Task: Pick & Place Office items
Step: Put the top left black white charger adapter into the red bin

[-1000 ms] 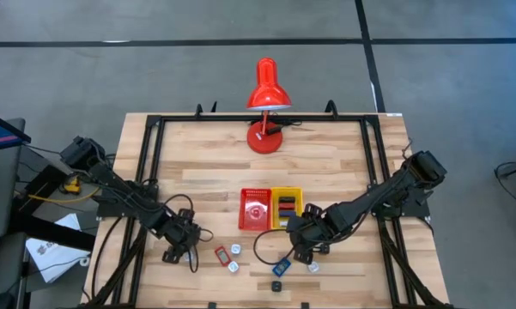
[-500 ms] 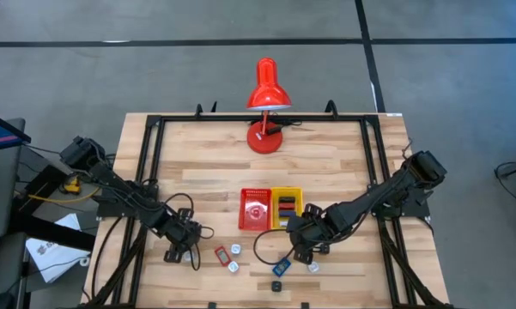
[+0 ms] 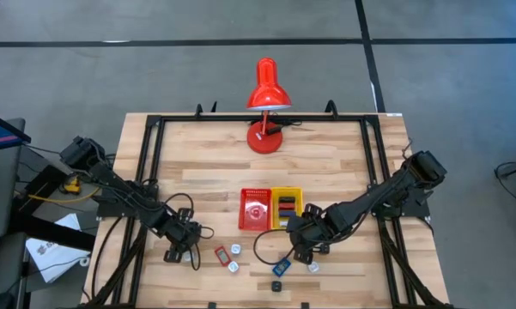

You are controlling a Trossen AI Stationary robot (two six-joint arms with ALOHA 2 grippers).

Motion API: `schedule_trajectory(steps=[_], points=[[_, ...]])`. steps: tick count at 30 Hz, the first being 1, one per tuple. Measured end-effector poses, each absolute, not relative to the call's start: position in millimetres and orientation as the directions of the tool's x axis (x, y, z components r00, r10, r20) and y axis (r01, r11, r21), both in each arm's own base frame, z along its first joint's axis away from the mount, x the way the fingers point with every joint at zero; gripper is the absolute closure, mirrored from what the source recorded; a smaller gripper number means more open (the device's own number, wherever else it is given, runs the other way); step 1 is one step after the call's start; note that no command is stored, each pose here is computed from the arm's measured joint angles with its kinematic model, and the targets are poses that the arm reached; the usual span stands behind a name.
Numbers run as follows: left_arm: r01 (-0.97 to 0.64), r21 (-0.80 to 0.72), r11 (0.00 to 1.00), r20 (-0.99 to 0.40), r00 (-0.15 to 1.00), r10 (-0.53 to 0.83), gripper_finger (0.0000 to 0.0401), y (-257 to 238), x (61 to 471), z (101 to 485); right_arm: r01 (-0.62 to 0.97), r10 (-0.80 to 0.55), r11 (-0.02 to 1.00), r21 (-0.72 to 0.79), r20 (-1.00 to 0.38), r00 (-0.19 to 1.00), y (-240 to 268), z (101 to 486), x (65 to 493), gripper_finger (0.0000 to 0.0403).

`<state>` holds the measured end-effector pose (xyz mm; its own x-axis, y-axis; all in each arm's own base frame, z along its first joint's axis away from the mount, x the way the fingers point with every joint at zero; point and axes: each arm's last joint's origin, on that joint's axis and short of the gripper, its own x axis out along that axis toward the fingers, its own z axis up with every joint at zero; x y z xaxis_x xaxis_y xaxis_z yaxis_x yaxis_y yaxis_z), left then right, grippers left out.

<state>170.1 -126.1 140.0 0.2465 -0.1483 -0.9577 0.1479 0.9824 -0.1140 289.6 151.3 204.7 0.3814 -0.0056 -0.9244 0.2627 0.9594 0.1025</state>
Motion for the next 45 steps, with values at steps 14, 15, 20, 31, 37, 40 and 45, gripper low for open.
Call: schedule_trajectory(steps=[14, 15, 20, 31, 37, 40, 45], points=[[0.034, -0.181, 0.983, -0.889, 0.422, -0.178, 0.0266, -92.8, 180.2, 173.6, 0.261, -0.002, 0.96, 0.105, -0.925, 0.38, 151.4, 204.7, 289.6, 0.0124], [0.041, -0.188, 0.981, -0.868, 0.461, -0.186, 0.0266, -89.2, 183.5, 177.7, 0.261, -0.003, 0.96, 0.105, -0.925, 0.379, 151.4, 204.7, 289.5, 0.0124], [0.171, -0.154, 0.973, -0.68, 0.697, -0.23, 0.0263, -77.2, 207.9, 200.3, 0.261, -0.004, 0.96, 0.103, -0.926, 0.378, 150.8, 204.6, 289.7, 0.0124], [0.176, 0.006, 0.984, -0.593, 0.793, -0.139, 0.0263, -40.0, 263.9, 215.6, 0.266, -0.012, 0.96, 0.091, -0.932, 0.363, 149.4, 203.8, 288.4, 0.0124], [0.177, 0.056, 0.983, -0.668, 0.738, -0.095, 0.0263, -25.8, 299.9, 217.8, 0.265, -0.013, 0.96, 0.087, -0.935, 0.355, 149.5, 203.5, 287.5, 0.0124], [0.15, 0.055, 0.987, -0.682, 0.728, -0.073, 0.0263, -18.0, 314.5, 214.1, 0.262, -0.013, 0.961, 0.085, -0.936, 0.351, 150.4, 203.4, 286.6, 0.0124], [0.12, 0.052, 0.991, -0.714, 0.699, -0.048, 0.0263, -7.4, 328.4, 201.7, 0.258, -0.012, 0.963, 0.083, -0.937, 0.35, 151.6, 203.4, 285.8, 0.0124]])
